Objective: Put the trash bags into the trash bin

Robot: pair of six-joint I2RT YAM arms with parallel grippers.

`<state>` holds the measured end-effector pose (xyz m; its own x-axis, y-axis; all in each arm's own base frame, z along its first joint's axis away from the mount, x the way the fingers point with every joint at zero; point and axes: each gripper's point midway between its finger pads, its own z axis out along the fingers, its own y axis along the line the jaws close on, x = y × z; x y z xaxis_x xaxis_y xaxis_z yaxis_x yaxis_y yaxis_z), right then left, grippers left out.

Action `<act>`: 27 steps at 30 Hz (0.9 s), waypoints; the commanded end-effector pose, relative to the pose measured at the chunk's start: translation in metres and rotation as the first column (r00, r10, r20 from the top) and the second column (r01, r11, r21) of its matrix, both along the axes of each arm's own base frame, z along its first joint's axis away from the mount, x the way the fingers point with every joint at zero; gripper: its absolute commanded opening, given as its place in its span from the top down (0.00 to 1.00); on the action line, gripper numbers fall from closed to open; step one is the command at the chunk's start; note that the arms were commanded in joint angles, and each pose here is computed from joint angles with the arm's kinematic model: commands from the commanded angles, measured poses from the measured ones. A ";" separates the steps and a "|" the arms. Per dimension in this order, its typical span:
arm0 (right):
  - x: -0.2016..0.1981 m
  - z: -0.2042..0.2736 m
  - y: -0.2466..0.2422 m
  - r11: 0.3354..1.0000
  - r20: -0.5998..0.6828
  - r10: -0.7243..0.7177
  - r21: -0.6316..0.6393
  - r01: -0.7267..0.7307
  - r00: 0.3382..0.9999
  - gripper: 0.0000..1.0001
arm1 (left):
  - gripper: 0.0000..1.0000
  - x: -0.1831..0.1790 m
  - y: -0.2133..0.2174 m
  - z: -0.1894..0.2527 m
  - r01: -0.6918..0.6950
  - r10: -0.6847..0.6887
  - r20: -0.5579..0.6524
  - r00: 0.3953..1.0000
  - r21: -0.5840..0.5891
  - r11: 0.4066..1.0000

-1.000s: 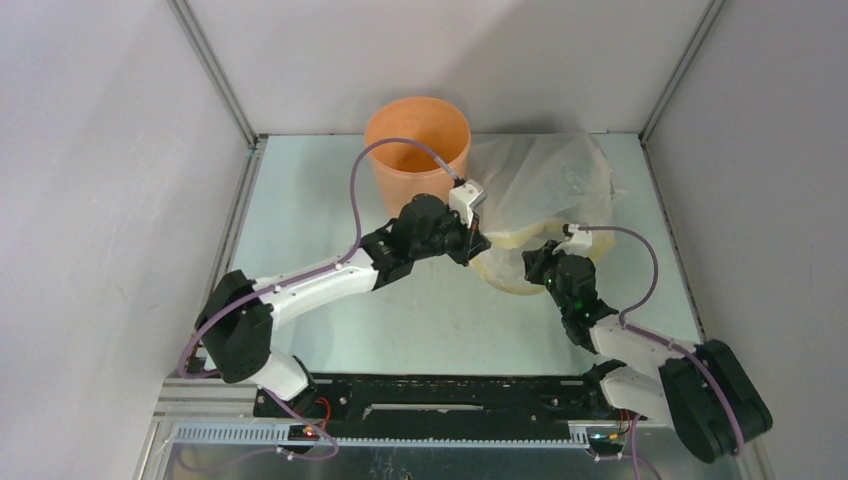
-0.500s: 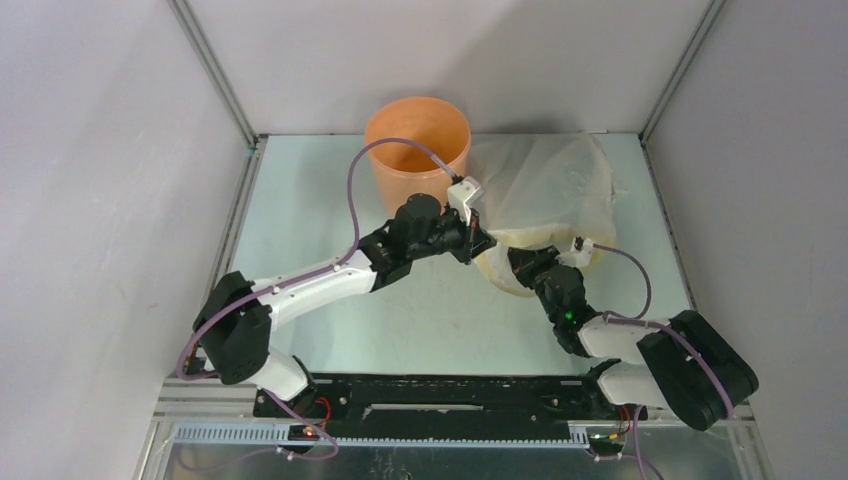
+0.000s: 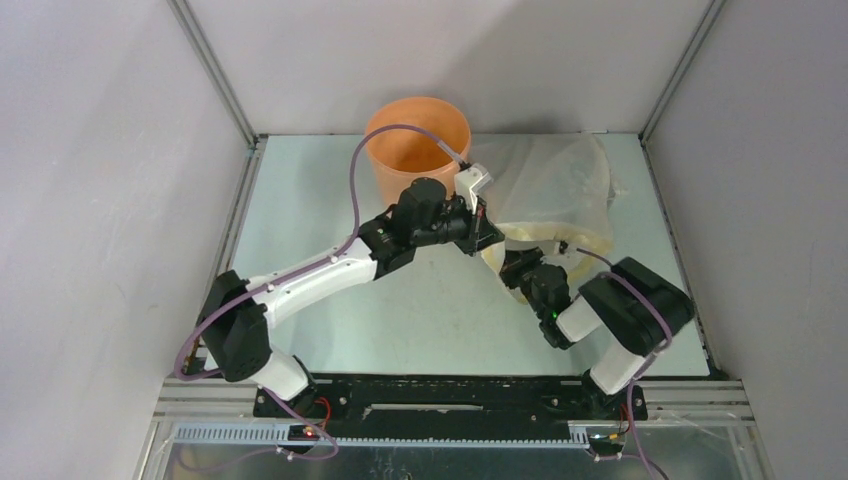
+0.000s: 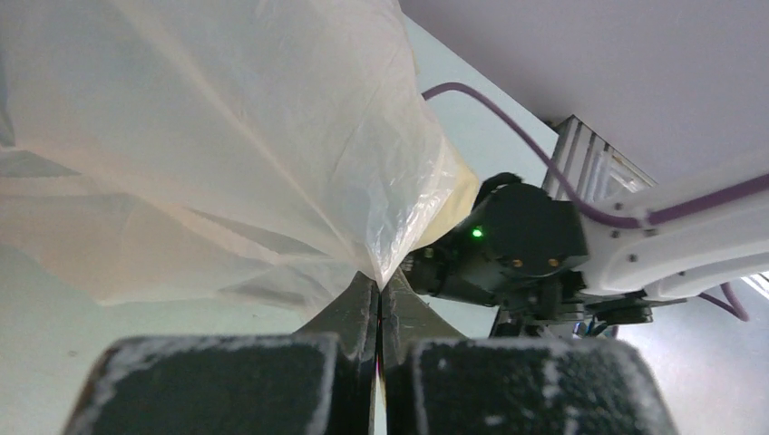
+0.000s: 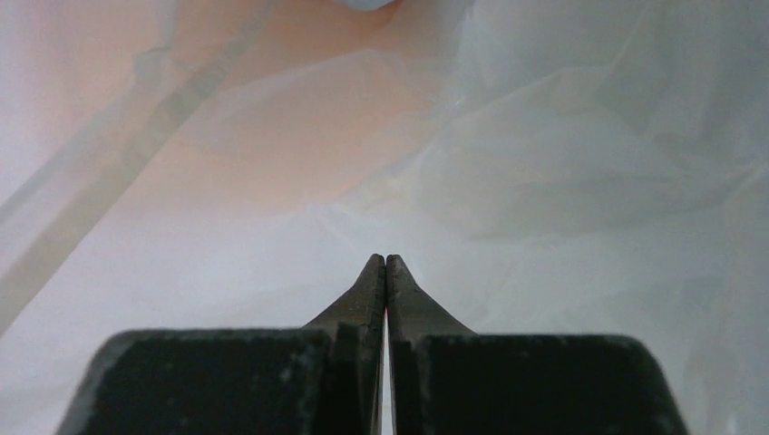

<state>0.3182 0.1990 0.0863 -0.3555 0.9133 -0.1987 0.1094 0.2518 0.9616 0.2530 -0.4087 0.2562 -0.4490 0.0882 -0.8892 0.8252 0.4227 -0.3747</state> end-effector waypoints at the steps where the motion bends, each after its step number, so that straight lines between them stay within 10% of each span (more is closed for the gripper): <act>1: 0.015 0.038 0.028 0.982 0.119 0.066 0.166 -0.086 0.991 1.00 | 1.00 -0.010 -0.004 0.002 0.041 -0.041 -0.077 0.996 0.000 0.999; 27: 0.130 0.087 -0.066 0.971 0.226 -0.134 -0.166 0.174 0.965 0.96 | 1.00 0.005 0.013 0.011 -0.029 0.030 -0.115 0.993 0.011 1.000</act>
<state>0.4285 0.1504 0.1808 -0.1863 0.9187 -0.3483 -0.0933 0.3364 0.9371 0.2483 -0.3973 0.2256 -0.5779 0.1641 -0.7994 0.7614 0.4610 -0.4558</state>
